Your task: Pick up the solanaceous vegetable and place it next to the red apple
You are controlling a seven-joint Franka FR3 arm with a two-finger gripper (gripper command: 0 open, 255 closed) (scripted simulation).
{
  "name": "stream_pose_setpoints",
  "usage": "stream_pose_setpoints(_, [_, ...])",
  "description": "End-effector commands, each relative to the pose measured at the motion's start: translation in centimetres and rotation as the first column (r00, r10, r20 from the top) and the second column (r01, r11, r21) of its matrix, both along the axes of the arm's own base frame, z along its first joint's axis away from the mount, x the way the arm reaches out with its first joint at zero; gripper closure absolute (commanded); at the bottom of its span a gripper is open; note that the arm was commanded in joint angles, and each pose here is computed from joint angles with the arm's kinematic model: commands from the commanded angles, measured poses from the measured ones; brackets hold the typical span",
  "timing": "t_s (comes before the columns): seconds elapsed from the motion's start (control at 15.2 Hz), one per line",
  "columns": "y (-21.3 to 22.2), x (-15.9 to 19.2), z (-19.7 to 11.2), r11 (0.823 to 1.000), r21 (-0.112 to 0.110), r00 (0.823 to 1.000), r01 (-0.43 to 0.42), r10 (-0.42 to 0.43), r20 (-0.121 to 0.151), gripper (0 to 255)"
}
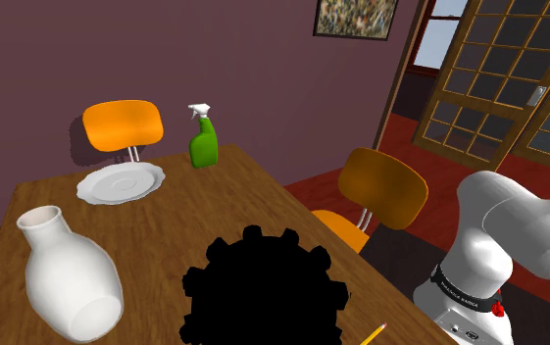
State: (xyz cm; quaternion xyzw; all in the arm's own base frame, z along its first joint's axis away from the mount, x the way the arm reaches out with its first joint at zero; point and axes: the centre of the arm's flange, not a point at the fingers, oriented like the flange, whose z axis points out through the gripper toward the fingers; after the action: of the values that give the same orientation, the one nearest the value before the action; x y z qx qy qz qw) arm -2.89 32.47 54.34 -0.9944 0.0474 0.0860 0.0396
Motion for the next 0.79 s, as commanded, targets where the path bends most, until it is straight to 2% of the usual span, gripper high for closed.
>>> stream_pose_setpoints(0.0, [-0.7,-2.5,-0.2,1.0,0.0,1.0,0.001,-0.001,-0.001,255])
stream_pose_setpoints(0.33, [-1.9,-9.4,-0.2,1.0,0.0,1.0,0.001,-0.001,-0.001,255])
stream_pose_setpoints(0.73, [-1.9,-9.4,-3.3,1.0,0.0,1.0,0.001,-0.001,-0.001,255])
